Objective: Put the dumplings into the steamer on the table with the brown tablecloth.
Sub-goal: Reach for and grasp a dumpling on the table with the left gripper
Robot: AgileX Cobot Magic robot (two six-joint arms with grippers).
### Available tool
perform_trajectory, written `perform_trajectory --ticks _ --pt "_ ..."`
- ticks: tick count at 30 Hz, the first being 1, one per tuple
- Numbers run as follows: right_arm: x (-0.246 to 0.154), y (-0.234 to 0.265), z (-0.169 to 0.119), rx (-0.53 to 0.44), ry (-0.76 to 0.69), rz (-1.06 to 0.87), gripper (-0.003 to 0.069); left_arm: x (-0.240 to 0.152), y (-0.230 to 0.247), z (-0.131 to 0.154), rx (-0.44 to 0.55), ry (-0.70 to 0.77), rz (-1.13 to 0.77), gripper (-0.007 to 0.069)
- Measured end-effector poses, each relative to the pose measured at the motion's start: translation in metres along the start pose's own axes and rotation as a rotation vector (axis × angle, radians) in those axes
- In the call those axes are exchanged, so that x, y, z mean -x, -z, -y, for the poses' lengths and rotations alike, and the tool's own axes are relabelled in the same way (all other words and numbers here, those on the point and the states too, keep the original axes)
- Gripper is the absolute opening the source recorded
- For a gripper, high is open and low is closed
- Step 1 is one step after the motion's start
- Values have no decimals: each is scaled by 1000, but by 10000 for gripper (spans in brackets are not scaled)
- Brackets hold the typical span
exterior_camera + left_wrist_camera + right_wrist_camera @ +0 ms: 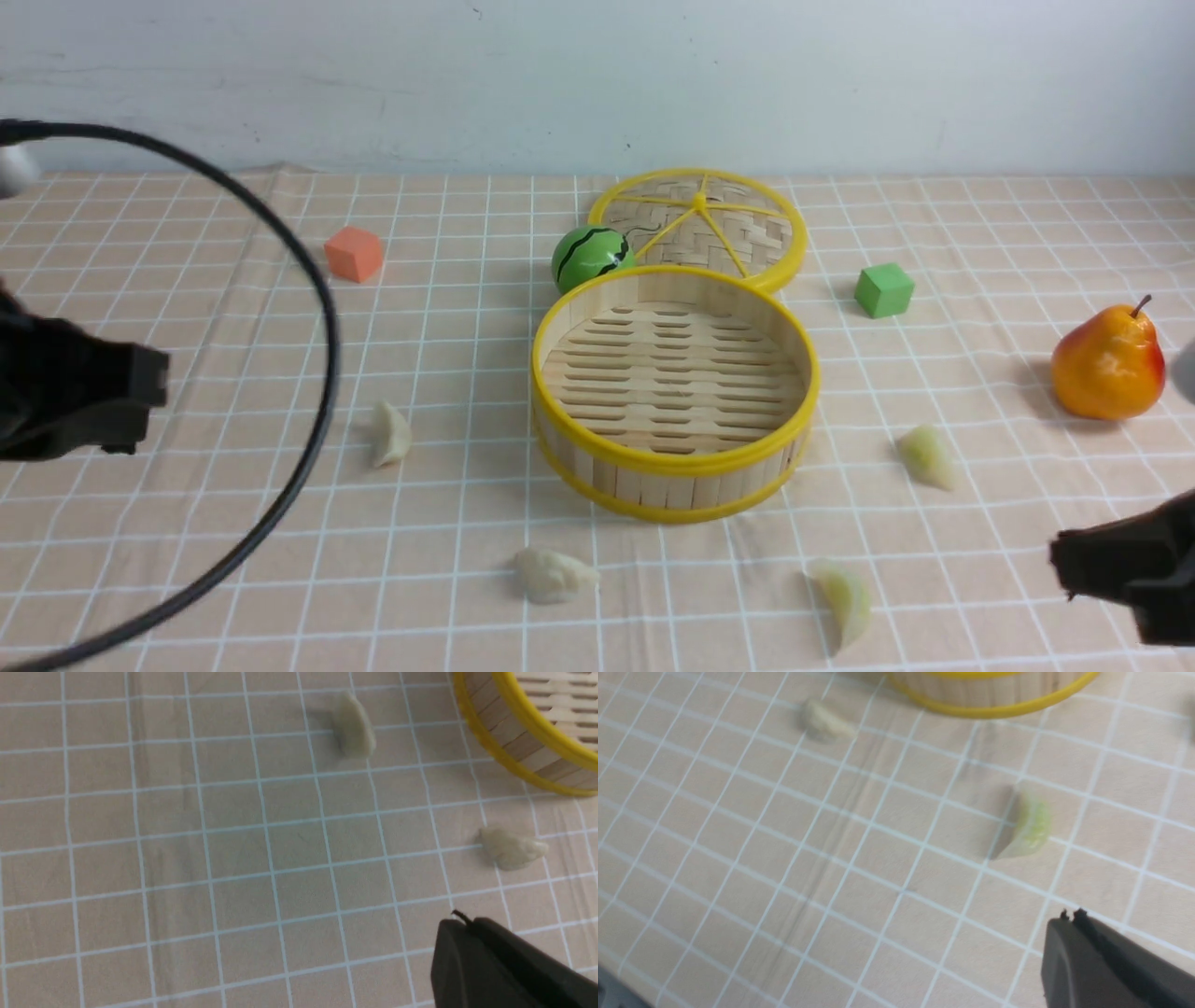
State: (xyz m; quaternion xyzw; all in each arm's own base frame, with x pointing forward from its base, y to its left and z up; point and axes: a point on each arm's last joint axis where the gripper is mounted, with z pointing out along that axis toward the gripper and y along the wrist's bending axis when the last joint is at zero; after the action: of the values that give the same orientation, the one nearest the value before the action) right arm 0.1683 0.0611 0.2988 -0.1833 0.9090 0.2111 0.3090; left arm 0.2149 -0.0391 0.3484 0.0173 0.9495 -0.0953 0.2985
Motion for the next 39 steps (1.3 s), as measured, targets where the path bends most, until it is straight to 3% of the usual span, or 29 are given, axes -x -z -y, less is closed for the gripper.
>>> perform_trajectory --ticks 5,7,9,16,20,28,32,37,39 --pt "3 -21 -20 80 146 -125 -10 38 -40 2 29 57 -109 1" --pt "1 -26 -28 95 207 -162 -8 54 -64 1 36 72 -145 55" --pt "0 -27 -31 99 235 -175 -6 64 -85 1 43 78 -185 132" --pt "0 -27 -32 95 244 -169 -2 81 -171 23 79 -7 -328 524" --pt "1 -27 -31 92 244 -163 -2 91 -207 35 128 -10 -315 596" --pt "1 -27 -31 92 244 -162 0 93 -259 28 211 24 -335 520" --pt "1 -27 -31 85 251 -165 3 81 -283 26 215 54 -395 433" --pt "1 -28 -30 83 251 -160 3 78 -286 28 196 81 -410 254" --pt "1 -28 -30 81 251 -157 3 79 -285 28 194 82 -409 243"
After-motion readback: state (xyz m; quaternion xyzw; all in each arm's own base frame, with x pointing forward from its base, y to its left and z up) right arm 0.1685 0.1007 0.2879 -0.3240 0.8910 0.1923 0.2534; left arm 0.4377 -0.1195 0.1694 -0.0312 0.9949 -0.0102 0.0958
